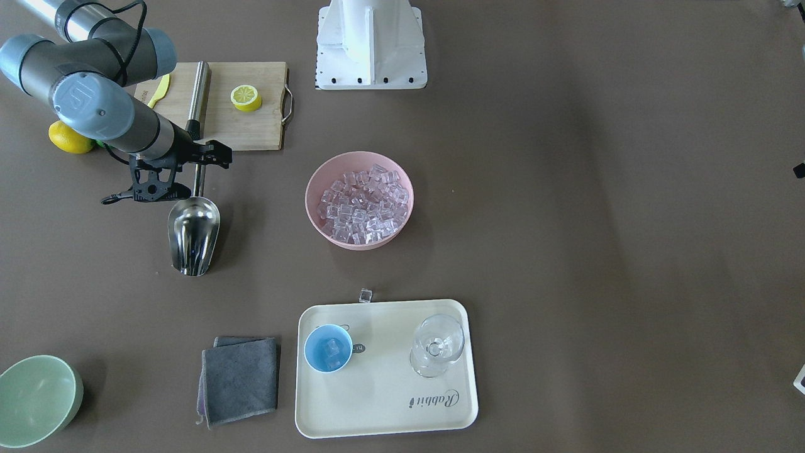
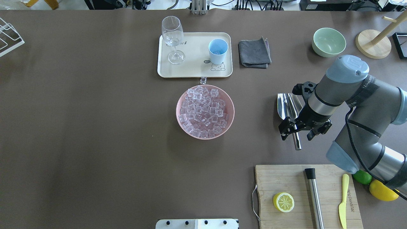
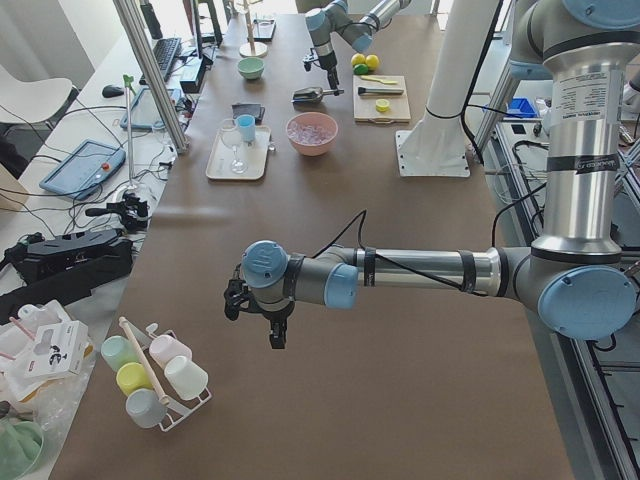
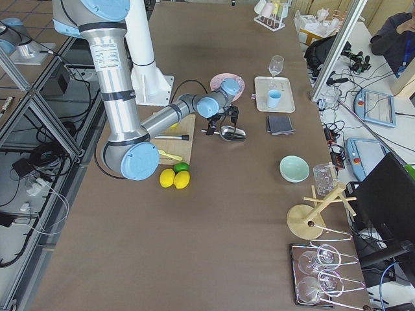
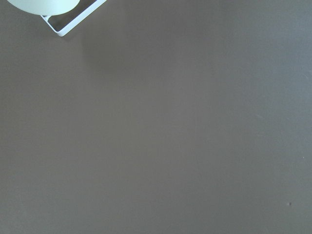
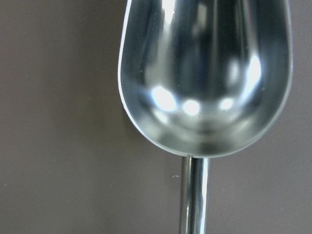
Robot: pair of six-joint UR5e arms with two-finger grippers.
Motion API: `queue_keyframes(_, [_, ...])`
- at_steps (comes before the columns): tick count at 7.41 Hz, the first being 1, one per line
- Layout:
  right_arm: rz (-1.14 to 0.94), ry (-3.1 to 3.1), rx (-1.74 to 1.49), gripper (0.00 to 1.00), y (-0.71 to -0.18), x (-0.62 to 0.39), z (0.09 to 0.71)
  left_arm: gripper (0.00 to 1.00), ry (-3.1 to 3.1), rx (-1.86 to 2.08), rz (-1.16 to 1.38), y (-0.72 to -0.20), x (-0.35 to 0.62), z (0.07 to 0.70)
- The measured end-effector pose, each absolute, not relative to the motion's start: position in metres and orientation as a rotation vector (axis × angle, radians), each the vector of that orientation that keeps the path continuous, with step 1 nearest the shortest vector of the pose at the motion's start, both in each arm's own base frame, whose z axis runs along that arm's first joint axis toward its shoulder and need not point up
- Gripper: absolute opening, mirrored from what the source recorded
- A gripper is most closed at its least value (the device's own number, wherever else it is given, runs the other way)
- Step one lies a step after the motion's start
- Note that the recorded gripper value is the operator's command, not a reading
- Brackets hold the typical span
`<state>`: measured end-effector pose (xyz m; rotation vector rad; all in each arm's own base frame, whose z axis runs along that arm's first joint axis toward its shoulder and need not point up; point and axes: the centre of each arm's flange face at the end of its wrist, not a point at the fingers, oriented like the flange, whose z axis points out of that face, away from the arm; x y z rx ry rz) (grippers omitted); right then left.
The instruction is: Put ice in cup with scoop
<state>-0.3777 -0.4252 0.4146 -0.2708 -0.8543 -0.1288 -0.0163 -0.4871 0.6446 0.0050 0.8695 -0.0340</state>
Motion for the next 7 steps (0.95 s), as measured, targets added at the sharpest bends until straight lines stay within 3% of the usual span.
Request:
queue_keyframes(4, [-0.128, -0.814, -0.07, 0.98, -0.455, -0.312, 0.415, 0.99, 0.871, 0.007, -0.035, -0.487, -0.017, 0.644])
queue_keyframes(7, [-0.247, -0.78, 0.061, 0.98, -0.481, -0.217, 0.456, 0.99, 0.87, 0.005, -0.036, -0.487, -0.017, 0.644])
